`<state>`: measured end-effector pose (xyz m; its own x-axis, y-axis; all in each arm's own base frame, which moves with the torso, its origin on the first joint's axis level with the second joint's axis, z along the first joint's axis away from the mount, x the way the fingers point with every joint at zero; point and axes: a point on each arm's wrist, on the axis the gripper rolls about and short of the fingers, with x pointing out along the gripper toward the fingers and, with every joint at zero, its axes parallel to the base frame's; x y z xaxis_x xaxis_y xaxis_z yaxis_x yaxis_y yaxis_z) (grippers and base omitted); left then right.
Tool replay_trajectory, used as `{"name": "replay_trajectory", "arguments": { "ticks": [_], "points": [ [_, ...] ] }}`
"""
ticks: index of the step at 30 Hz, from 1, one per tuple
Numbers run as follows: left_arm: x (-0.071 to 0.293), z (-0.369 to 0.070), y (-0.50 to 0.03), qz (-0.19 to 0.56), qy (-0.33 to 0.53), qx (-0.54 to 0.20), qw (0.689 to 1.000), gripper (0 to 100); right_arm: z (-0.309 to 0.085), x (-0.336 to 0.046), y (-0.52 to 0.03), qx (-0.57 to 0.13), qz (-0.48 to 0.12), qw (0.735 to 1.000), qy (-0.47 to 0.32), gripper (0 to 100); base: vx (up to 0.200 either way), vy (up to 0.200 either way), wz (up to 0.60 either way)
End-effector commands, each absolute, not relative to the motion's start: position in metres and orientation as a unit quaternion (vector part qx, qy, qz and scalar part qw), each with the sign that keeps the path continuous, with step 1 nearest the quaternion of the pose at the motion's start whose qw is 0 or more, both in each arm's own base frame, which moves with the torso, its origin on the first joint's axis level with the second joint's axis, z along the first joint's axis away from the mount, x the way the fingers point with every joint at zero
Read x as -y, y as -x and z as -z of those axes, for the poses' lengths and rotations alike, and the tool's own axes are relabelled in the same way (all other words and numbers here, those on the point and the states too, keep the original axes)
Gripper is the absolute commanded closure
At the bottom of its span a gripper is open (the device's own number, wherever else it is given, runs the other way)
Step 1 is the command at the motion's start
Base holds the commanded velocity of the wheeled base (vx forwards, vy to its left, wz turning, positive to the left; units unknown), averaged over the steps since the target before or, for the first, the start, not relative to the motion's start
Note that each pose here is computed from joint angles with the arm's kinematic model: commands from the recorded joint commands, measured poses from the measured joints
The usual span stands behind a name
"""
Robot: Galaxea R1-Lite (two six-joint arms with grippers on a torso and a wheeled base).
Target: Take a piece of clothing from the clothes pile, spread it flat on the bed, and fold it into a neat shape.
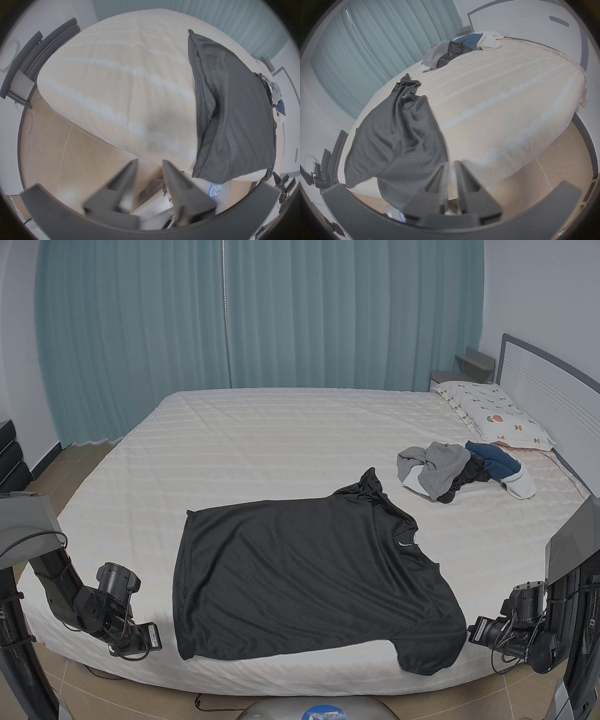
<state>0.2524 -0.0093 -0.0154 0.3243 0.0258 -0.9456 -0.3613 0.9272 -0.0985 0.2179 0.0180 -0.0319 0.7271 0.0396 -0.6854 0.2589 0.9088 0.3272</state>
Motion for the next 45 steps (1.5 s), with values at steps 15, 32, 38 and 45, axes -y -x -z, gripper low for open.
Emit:
{"name": "replay_trajectory", "arguments": {
  "ticks": [15, 32, 38, 45],
  "points": [
    [0.007, -0.023, -0.264, -0.062, 0.21, -0.506, 0.834, 0, 0.009, -0.01, -0.23, -0.314, 0.016, 0.895, -0.316, 0, 0.0, 0.0, 0.0],
    [0.008, -0.03, -0.28, -0.073, 0.268, -0.484, 0.83, 0, 0.006, -0.013, -0.239, -0.299, 0.011, 0.883, -0.362, 0, 0.0, 0.071, 0.0],
    [0.01, -0.033, -0.285, -0.079, 0.291, -0.473, 0.828, 0, 0.006, -0.012, -0.239, -0.3, 0.008, 0.882, -0.363, 0, 0.0, 0.0, 0.0],
    [0.011, -0.035, -0.288, -0.065, 0.314, -0.471, 0.822, 0, 0.007, -0.013, -0.239, -0.302, 0.007, 0.881, -0.363, 0, 0.0, 0.0, 0.0]
  ]
}}
